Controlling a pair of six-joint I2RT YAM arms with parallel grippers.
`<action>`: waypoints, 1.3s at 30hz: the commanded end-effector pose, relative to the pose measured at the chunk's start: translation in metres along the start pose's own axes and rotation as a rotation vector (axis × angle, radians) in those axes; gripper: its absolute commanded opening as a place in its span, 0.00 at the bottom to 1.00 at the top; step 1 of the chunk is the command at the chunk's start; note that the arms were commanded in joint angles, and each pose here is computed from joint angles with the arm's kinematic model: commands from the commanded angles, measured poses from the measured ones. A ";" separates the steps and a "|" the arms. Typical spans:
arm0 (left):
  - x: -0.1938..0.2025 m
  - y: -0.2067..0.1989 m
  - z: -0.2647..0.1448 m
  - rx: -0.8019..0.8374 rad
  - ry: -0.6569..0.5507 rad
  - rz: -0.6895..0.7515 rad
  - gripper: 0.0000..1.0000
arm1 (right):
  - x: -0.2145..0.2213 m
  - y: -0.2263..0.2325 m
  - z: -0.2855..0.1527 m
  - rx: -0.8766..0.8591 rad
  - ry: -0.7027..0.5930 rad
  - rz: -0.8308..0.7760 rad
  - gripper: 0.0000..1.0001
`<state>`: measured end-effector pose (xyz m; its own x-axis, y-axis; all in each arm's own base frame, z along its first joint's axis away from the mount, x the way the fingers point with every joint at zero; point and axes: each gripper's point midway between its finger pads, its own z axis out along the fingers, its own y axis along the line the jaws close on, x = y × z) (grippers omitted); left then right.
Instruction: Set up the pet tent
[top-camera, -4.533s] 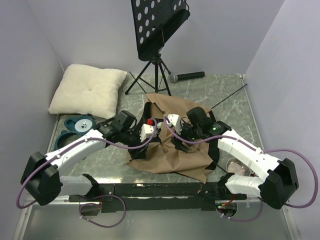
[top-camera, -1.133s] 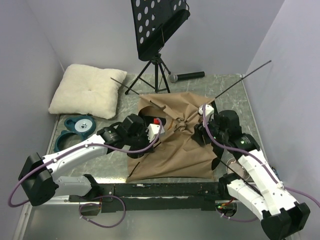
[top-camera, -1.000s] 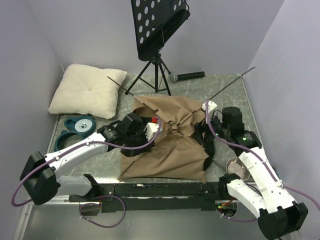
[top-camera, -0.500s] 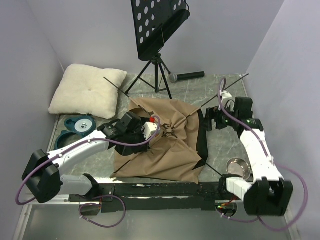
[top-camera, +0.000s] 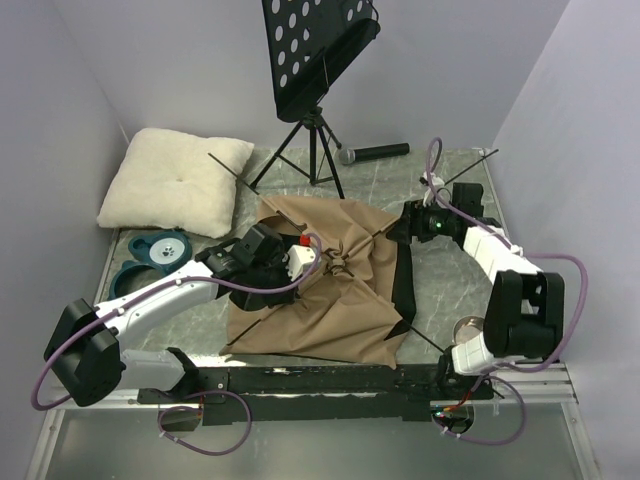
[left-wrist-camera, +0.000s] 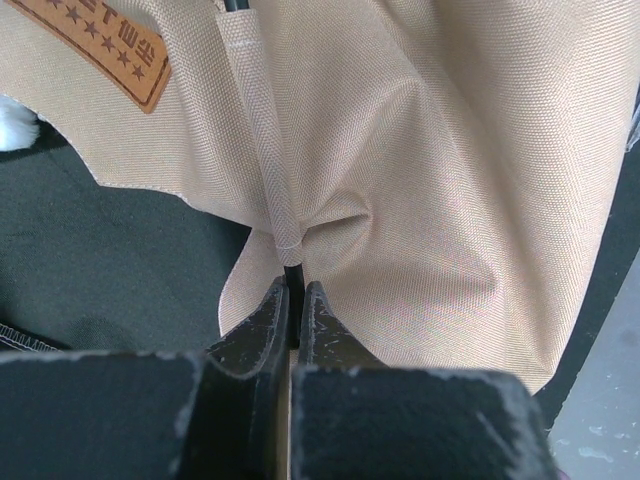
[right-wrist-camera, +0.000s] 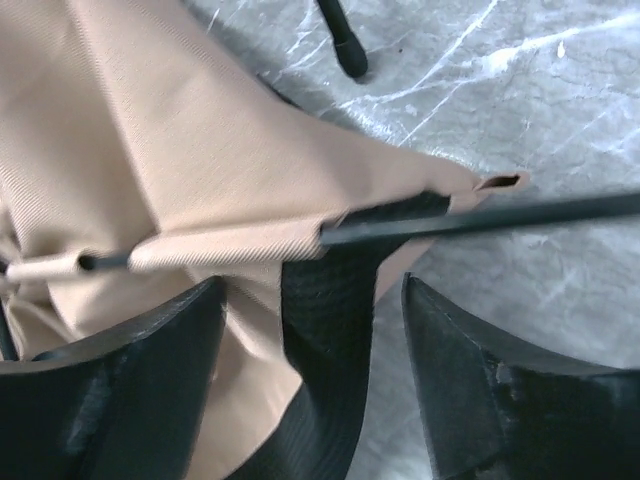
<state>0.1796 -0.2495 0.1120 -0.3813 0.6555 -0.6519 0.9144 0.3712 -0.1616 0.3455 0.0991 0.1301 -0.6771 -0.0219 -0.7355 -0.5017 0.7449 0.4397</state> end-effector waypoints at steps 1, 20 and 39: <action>-0.020 -0.004 -0.012 0.014 -0.067 0.078 0.01 | -0.033 -0.004 0.011 -0.036 -0.078 -0.044 0.69; -0.019 -0.003 -0.030 -0.042 -0.113 0.082 0.01 | -0.199 0.092 -0.180 -0.059 -0.540 -0.116 0.00; -0.177 -0.006 -0.051 0.034 -0.539 0.096 0.59 | -0.253 0.234 -0.288 -0.115 -0.791 -0.346 0.00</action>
<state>0.2228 -0.3134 0.2196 -0.2108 0.3783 -0.9013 0.9477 0.3052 -0.0936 0.2663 0.0823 0.5316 -0.0364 0.2754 -0.9606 -0.6837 0.6942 0.2250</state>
